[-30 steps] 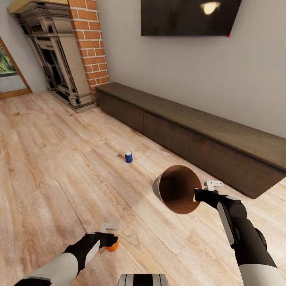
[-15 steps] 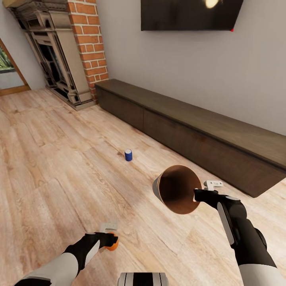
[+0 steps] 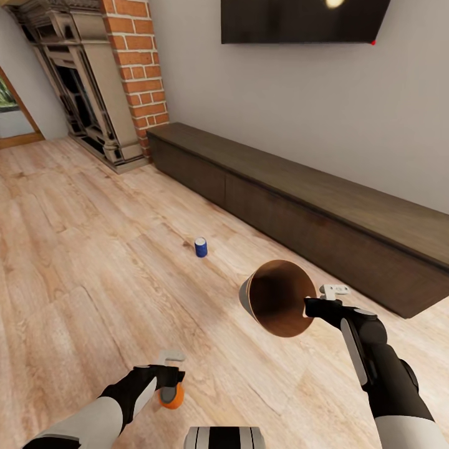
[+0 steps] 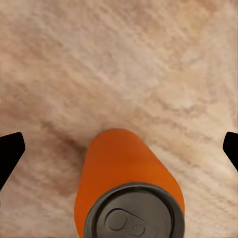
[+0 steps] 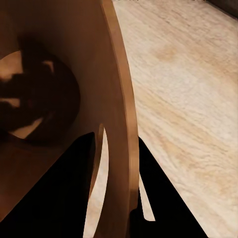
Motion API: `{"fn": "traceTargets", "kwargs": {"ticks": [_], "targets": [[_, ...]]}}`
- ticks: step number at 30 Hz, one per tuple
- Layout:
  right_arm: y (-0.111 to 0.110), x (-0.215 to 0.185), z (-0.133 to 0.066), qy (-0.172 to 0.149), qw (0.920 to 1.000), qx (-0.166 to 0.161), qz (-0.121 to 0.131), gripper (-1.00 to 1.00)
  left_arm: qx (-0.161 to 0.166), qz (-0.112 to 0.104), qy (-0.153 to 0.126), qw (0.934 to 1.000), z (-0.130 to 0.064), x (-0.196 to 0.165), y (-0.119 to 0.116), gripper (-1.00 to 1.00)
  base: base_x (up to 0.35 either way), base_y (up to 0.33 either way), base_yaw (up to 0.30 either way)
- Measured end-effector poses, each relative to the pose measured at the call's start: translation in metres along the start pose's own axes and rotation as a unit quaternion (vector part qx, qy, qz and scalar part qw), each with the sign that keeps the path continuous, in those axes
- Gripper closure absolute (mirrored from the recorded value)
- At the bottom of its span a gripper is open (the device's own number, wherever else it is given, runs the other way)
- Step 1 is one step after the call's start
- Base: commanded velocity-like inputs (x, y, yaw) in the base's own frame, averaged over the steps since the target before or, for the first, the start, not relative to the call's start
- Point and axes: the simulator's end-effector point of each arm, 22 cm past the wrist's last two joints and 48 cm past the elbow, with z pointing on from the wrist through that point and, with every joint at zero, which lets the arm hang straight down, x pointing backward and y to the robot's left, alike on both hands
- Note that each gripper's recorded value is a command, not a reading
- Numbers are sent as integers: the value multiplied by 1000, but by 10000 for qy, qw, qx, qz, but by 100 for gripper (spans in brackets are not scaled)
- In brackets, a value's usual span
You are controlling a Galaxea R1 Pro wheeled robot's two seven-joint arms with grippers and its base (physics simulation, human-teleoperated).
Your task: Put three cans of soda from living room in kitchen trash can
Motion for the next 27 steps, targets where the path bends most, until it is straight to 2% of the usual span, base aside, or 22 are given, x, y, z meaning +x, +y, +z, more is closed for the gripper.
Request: {"fn": "traceTargets", "kwargs": {"ticks": [27], "targets": [[1,4,3,40,10000,-10,3,100,7,-7,34,10000,2,3,-1,-100,3,0,0]]}}
